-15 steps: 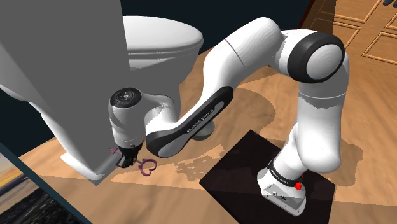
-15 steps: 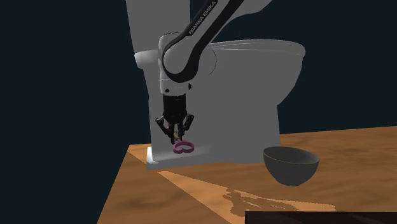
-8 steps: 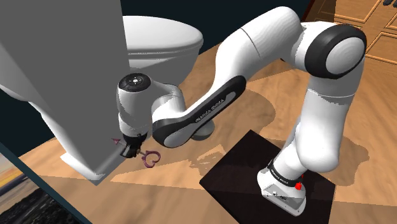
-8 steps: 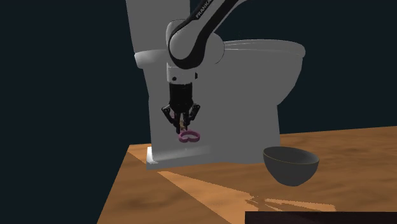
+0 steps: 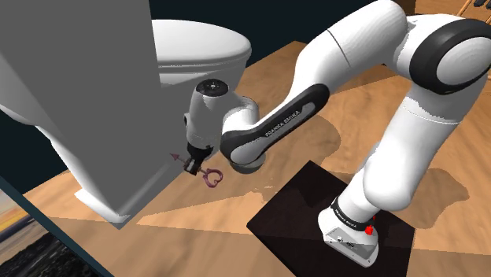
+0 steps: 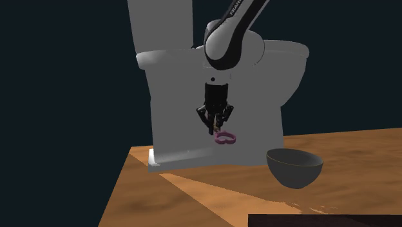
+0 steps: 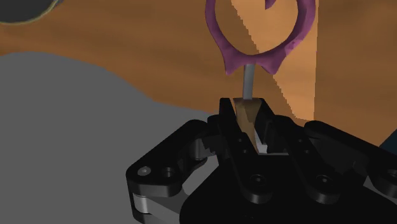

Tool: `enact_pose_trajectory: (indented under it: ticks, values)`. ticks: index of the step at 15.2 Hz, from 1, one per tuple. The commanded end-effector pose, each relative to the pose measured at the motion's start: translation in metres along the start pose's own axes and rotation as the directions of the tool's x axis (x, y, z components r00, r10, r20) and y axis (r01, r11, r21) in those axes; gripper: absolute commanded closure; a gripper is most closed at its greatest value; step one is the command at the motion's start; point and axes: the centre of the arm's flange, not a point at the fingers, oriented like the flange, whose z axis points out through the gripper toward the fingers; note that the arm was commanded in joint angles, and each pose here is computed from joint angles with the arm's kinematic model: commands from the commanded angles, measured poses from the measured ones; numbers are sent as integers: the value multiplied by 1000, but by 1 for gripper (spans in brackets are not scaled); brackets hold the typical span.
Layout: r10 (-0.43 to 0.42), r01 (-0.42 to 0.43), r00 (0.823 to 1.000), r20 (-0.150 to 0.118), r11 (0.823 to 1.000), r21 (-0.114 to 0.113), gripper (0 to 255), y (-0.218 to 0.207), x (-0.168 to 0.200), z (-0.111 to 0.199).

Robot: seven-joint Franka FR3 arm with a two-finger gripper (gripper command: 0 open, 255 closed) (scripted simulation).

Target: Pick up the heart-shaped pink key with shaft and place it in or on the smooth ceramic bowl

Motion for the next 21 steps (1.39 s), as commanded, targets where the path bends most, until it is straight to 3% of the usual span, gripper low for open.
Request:
enact_pose_trajectory:
  ticks: [1, 21]
  values:
    - [-2, 2, 1000, 0, 1000, 1, 255, 21, -8, -2]
    - [-2, 2, 1000, 0, 1000, 1, 255, 248, -130, -1]
